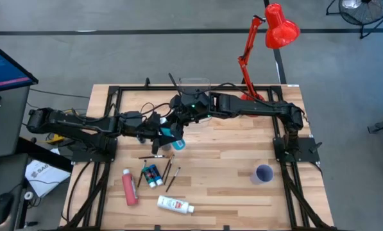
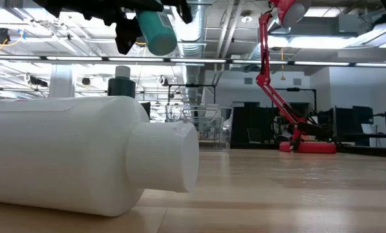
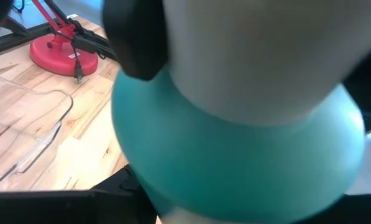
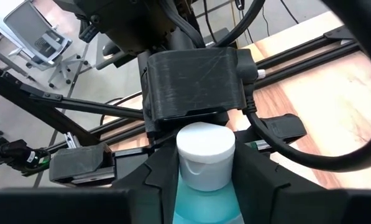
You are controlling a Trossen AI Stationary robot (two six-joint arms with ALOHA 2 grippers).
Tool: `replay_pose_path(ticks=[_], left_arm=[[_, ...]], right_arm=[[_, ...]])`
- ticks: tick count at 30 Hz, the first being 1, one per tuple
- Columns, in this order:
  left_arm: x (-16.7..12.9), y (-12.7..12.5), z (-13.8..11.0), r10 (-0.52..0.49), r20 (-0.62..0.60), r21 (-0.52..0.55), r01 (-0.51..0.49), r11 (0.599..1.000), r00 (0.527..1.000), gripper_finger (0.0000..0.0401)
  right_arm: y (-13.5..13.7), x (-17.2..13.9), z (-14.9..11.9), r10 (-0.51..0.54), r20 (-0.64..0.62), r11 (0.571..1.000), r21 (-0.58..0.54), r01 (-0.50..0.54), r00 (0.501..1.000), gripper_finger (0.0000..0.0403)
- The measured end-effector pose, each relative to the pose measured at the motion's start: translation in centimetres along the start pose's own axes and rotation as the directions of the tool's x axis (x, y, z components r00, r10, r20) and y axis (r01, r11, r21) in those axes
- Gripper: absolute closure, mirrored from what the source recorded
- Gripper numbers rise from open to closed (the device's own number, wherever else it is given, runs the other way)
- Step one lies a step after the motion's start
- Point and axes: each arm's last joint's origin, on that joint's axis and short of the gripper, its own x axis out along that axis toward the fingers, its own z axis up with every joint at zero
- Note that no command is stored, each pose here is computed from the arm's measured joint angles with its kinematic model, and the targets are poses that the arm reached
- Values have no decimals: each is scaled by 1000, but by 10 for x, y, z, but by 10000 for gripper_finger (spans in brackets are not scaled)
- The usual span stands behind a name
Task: Pick & Place Paint Supplies
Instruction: Put the light blue paint bottle into the transparent bin
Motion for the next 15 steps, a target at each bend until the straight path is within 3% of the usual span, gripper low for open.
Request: replay_pose_path(ticks=[15], left_arm=[[0,0,0,-1,-1,3,1,1000,1000,215]], right_arm=[[0,0,-1,-6,-6,1000,17,6,1000,296]])
